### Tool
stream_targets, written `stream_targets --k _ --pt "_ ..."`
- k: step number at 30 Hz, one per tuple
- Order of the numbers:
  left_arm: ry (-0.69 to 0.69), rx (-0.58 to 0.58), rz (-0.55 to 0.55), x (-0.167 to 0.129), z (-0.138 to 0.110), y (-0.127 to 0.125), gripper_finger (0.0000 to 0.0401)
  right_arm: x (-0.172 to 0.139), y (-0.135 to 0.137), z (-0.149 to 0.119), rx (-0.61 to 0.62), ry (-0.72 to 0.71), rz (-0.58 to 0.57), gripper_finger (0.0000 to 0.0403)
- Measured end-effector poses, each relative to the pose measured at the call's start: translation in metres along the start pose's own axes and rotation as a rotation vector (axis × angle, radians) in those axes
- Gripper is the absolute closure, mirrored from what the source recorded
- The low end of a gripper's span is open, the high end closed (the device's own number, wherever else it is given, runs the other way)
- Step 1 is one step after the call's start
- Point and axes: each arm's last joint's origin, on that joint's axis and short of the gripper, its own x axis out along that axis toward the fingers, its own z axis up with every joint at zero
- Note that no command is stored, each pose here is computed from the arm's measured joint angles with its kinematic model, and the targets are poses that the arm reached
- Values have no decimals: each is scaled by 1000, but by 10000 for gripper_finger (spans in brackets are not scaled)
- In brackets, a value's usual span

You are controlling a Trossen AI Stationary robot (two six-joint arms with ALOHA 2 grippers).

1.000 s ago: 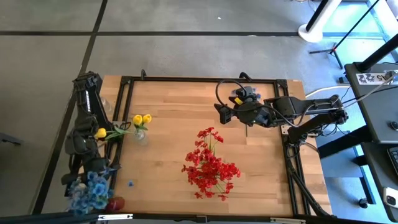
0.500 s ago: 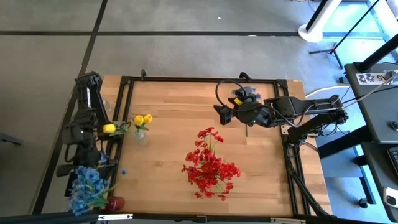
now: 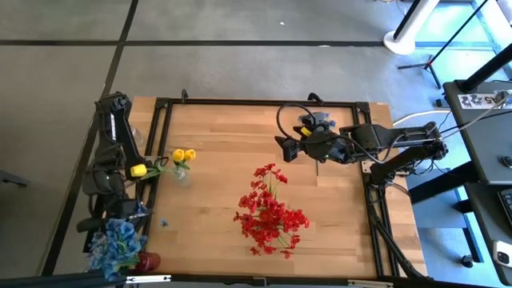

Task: Sort flowers into vase by color
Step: Put the bottom blue flowers into the red vase

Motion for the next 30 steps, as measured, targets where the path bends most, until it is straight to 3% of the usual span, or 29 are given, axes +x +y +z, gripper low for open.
stream_targets --k 3,6,11,17,30 --pt "44 21 44 -2 3 -3 284 0 0 0 -8 0 -1 11" --pt "137 35 155 -5 4 -3 284 0 0 0 -17 0 -1 11" --pt "273 137 279 -2 3 -2 284 0 -2 -1 -33 10 -17 11" --pt "328 147 302 2 7 -6 284 0 -3 -3 -47 21 -31 11" --pt "284 44 343 -30 46 -43 284 0 -5 -4 -60 27 -43 11"
